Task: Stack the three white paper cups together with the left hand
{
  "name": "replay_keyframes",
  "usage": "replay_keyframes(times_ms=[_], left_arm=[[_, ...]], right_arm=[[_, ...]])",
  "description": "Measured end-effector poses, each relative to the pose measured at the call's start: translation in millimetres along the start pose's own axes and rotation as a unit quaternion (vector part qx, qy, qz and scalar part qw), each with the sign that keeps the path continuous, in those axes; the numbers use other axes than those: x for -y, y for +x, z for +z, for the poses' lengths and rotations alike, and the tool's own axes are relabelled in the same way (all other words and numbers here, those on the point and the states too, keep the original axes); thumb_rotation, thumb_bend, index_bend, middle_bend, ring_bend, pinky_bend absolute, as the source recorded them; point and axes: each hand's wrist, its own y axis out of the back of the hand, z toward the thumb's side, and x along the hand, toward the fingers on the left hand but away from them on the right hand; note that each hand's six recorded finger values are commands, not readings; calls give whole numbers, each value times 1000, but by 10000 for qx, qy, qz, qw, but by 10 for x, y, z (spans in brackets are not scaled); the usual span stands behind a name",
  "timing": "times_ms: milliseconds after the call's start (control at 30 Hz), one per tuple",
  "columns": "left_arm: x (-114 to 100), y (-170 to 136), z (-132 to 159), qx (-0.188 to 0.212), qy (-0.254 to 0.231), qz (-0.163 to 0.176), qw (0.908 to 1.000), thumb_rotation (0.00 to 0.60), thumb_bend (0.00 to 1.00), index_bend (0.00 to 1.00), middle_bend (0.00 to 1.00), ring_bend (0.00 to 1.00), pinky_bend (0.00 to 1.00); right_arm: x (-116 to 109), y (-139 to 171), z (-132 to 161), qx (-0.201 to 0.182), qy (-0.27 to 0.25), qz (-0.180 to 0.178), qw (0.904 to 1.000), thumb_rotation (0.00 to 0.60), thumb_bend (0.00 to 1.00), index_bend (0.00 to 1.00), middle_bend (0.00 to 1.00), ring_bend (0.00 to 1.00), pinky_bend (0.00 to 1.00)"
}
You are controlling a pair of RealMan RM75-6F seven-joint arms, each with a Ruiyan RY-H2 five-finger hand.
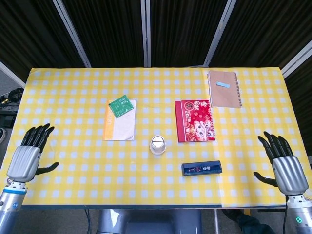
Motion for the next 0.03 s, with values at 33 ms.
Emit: replay_keyframes(times_ms=[33], left_arm=[[-5, -82, -49, -64, -18, -19, 10000, 600, 0, 0, 0, 0, 0]], right_arm=[[-2, 6, 14, -28, 5, -6, 10000, 600, 0, 20, 0, 0, 0]])
